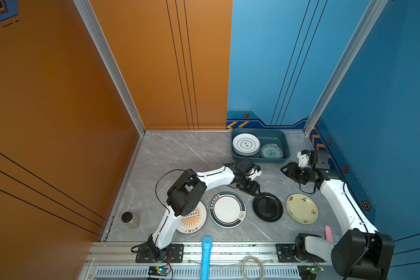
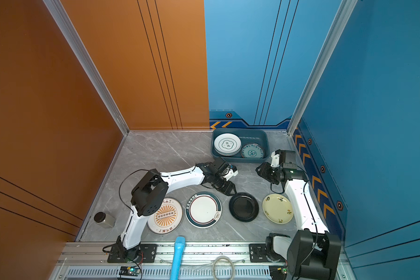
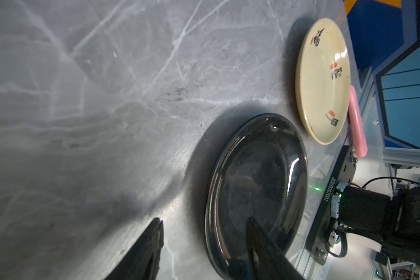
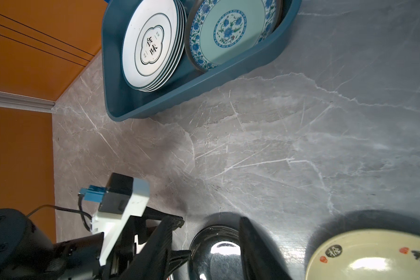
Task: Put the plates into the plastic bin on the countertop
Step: 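Reach the left gripper to the black plate while right gripper moves beside it, then grasp the rim of the black plate with the left gripper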
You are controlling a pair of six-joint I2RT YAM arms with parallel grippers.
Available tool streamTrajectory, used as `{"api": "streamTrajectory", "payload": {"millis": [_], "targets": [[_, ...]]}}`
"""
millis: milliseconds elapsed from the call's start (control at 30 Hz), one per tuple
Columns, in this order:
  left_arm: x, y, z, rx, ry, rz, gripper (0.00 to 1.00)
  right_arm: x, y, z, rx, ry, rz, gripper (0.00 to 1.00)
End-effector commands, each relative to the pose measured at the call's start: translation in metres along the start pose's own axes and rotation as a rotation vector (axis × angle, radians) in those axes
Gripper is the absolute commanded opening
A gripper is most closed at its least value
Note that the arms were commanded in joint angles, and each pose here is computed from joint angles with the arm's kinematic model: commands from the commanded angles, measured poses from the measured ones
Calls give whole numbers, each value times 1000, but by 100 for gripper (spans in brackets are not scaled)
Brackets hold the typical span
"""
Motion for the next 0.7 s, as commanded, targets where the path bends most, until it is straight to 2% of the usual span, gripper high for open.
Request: {"api": "streamTrajectory", "payload": {"millis": [0,200,467,667], "targets": [[-6,-10,8,56,-24,15,52,0,-2,0,-4,20,-14,48],[-7,-18,17,90,-18,27,46,-1,-3,3,3,24,-7,47],[-6,-25,24,123,-15,28,32,-1,-2,0,-5,22,-4,47],[-4,-31,27,144,-4,33,26,0,-2,-1,-8,25,-3,47]]}}
Point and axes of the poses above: each gripper's point midway between its finger pads, its own z axis out along the fingers, its own x axis along the line the jaws close on, y = z × x, the point moved 1 cm from there along -z, back along the fingers
